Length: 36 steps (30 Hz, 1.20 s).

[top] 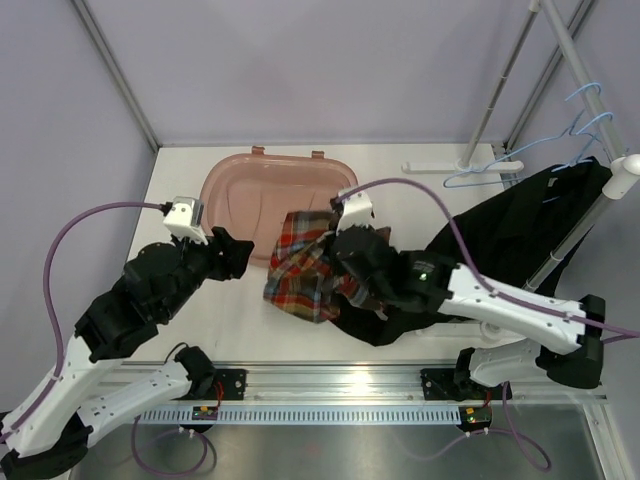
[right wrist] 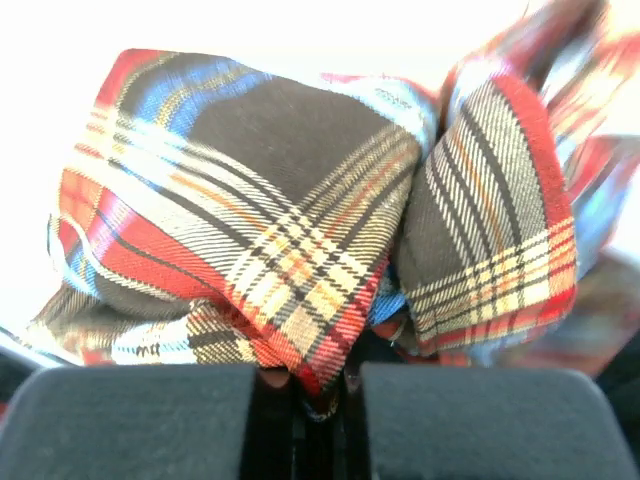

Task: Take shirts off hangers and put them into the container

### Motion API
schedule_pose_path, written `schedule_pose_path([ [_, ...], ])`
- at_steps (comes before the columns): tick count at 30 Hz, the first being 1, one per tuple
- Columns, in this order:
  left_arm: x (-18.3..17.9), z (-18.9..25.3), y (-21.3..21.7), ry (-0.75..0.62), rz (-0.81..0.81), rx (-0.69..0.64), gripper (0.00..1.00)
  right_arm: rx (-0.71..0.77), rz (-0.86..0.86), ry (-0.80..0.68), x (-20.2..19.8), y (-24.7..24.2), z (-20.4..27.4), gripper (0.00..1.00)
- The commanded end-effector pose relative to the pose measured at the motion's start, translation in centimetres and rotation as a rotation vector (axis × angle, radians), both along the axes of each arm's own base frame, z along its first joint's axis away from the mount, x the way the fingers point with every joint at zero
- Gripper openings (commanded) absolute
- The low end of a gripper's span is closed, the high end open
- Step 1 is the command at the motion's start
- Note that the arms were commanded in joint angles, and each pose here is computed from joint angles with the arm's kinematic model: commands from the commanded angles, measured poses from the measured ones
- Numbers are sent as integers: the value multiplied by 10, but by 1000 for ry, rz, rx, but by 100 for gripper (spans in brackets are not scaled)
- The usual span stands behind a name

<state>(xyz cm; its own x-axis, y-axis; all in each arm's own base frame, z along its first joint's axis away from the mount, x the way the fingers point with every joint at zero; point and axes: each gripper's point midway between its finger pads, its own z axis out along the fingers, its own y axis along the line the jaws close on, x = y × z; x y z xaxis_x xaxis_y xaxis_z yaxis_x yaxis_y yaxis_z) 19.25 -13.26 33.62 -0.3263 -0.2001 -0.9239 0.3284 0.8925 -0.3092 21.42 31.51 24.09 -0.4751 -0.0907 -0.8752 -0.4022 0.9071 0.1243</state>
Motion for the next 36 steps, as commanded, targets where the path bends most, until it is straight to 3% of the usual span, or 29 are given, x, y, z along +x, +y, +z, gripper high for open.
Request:
schedule_pose_path([
  [1,-1,-13,10,43,58,-12,61,72,-21,-179,12,-21,110,0],
  [2,-4,-17,12,48,62,-28,61,28,-2,-232,19,-26,126,0],
  [6,-11,-21,15,51,58,-63,60,118,68,-402,47,-23,224,0],
  [12,-24,-16,18,30,10,-86,73,145,206,-634,88,-5,316,0],
  [20,-23,-35,-2,2,-54,-189,75,92,434,-994,104,51,379,0],
  [24,-20,-51,-19,17,-97,-230,75,56,401,-1212,125,61,411,0],
  [30,-14,-89,-38,72,-137,-186,73,159,331,-1489,120,23,471,0],
  [36,-10,-85,-42,58,-150,-157,72,323,314,-1648,108,-7,506,0],
])
